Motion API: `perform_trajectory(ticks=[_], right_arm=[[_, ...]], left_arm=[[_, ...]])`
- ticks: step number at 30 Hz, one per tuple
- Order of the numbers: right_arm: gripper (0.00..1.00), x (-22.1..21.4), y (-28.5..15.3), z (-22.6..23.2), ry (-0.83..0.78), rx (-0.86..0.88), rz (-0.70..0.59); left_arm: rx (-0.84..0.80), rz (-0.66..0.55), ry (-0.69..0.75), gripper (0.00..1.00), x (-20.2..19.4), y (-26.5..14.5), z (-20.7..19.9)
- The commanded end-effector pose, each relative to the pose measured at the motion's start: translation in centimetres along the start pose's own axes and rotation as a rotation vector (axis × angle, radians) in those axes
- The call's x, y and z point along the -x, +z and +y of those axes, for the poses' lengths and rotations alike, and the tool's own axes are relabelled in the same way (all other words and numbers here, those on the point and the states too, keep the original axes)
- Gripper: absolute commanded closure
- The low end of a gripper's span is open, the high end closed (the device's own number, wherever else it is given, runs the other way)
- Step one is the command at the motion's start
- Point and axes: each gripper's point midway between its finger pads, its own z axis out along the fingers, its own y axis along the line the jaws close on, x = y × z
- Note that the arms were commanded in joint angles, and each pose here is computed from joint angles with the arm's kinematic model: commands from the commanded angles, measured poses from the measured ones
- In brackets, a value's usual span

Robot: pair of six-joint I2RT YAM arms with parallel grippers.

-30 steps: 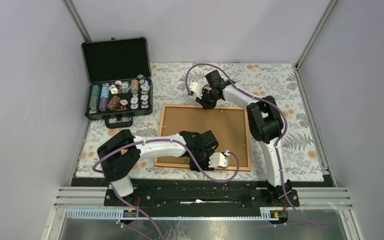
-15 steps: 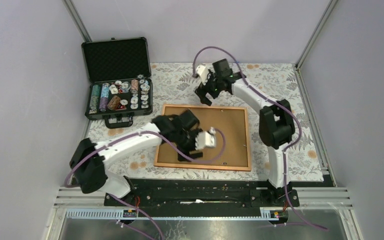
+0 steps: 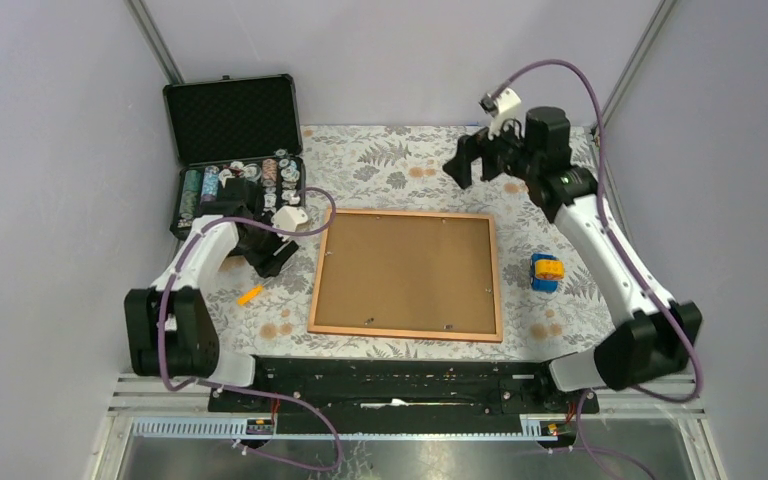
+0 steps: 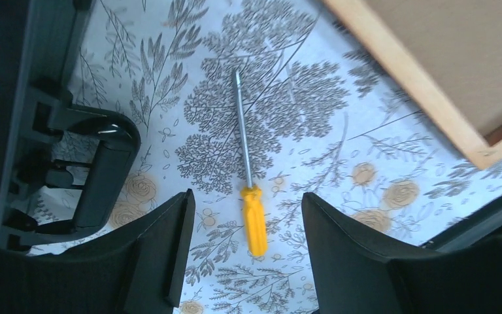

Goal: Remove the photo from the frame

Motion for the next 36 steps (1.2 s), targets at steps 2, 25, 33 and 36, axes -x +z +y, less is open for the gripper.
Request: perform_trajectory(ticks=[2, 25, 33, 36], right_arm=[[0.00, -0.9, -3.9, 2.9, 0.137, 0.009, -0.065], [0.00, -8.1, -6.4, 5.7, 0.216, 0.081, 0.176], [0.00, -6.3, -5.0, 6.7, 0.306, 0.165, 0.145], [0.00, -4.1, -4.5, 7.1, 0.321, 0.207, 0.109]], left_arm=[[0.006, 0.053, 0.019, 0.35, -1.7, 2.0, 2.9], [-0.127, 0.308, -0.073, 0.70, -8.9, 6.7, -0.3], [-0.152, -0.172, -0.297, 1.00, 4.4, 1.1, 1.2], [-0.217, -0.418, -0.386, 1.00, 11.2, -4.0, 1.4]])
